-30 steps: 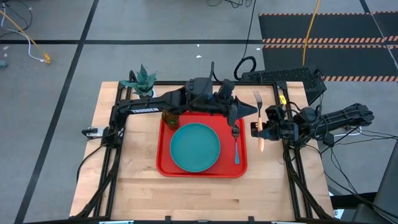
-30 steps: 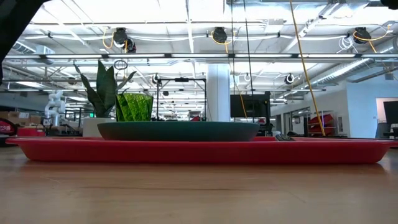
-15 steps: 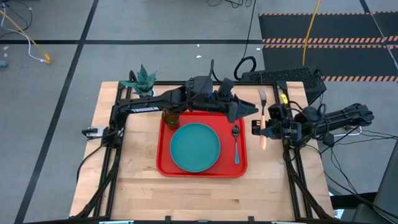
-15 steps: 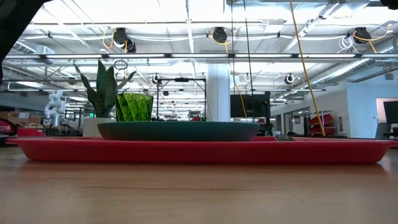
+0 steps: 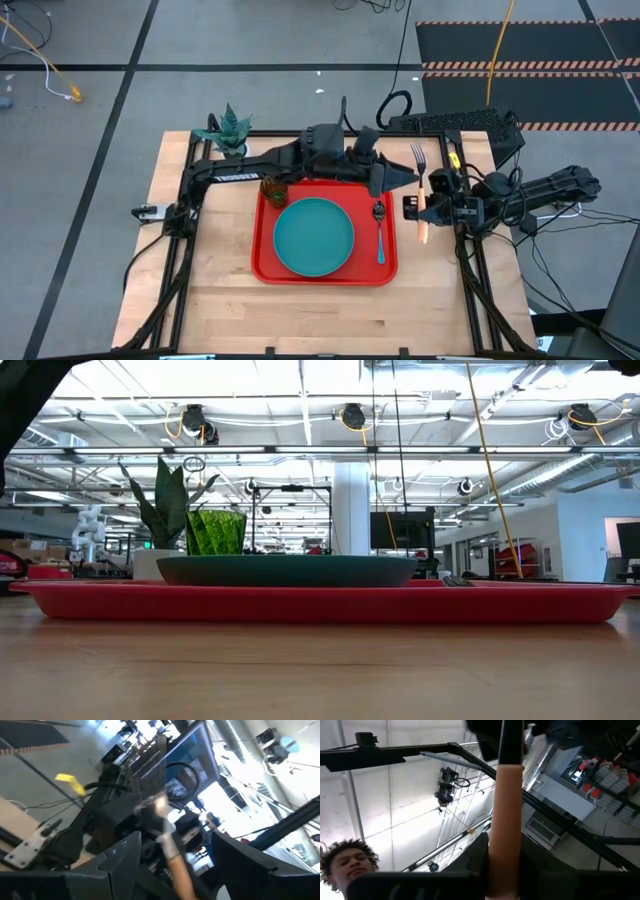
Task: Pick and place plate/cup/fork/spoon on tray
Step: Put the yellow fork on the red tray between the blue plate and the blue spoon
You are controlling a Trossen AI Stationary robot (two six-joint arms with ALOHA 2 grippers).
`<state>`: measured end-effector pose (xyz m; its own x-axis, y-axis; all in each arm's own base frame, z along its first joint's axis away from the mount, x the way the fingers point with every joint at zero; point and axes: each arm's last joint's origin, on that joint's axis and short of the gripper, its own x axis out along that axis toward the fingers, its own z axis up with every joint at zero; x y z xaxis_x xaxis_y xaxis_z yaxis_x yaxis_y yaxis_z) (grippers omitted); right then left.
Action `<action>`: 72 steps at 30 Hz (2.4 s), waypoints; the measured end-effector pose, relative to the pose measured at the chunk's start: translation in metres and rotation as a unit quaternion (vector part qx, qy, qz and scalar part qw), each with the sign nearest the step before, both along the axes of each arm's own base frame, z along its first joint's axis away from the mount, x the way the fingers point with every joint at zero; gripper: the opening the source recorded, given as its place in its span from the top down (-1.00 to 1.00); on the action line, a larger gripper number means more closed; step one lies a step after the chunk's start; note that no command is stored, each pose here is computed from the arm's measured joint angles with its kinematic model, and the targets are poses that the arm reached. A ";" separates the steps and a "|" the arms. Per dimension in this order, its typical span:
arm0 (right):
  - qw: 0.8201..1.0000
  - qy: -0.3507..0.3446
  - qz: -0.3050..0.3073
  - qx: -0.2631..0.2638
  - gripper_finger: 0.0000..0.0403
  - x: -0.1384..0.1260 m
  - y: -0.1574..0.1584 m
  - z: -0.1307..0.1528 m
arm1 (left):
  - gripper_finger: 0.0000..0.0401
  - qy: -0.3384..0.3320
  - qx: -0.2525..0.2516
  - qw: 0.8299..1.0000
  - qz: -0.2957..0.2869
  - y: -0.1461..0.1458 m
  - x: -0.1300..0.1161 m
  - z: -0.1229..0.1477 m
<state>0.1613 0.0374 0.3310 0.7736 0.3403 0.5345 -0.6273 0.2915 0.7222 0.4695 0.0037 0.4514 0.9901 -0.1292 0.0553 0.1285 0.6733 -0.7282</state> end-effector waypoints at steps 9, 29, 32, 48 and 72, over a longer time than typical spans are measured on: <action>1.000 0.025 0.018 0.000 0.77 0.012 0.003 -0.008 | -0.21 -0.030 -0.018 0.999 -0.008 -0.006 0.012 -0.007; 0.999 -0.023 0.040 0.002 0.77 -0.006 0.003 0.005 | -0.21 -0.019 0.004 0.999 -0.033 -0.004 0.009 -0.006; 0.999 -0.011 0.047 0.004 0.77 -0.003 0.005 0.003 | -0.21 -0.019 0.003 0.999 -0.033 -0.004 0.009 -0.007; 0.997 0.022 0.068 0.010 0.77 0.011 0.009 -0.007 | -0.21 0.023 -0.014 0.999 -0.046 -0.003 0.011 -0.016; 0.997 0.027 0.071 0.012 0.77 0.014 0.009 -0.009 | -0.20 0.064 -0.019 0.997 -0.027 -0.006 0.012 -0.024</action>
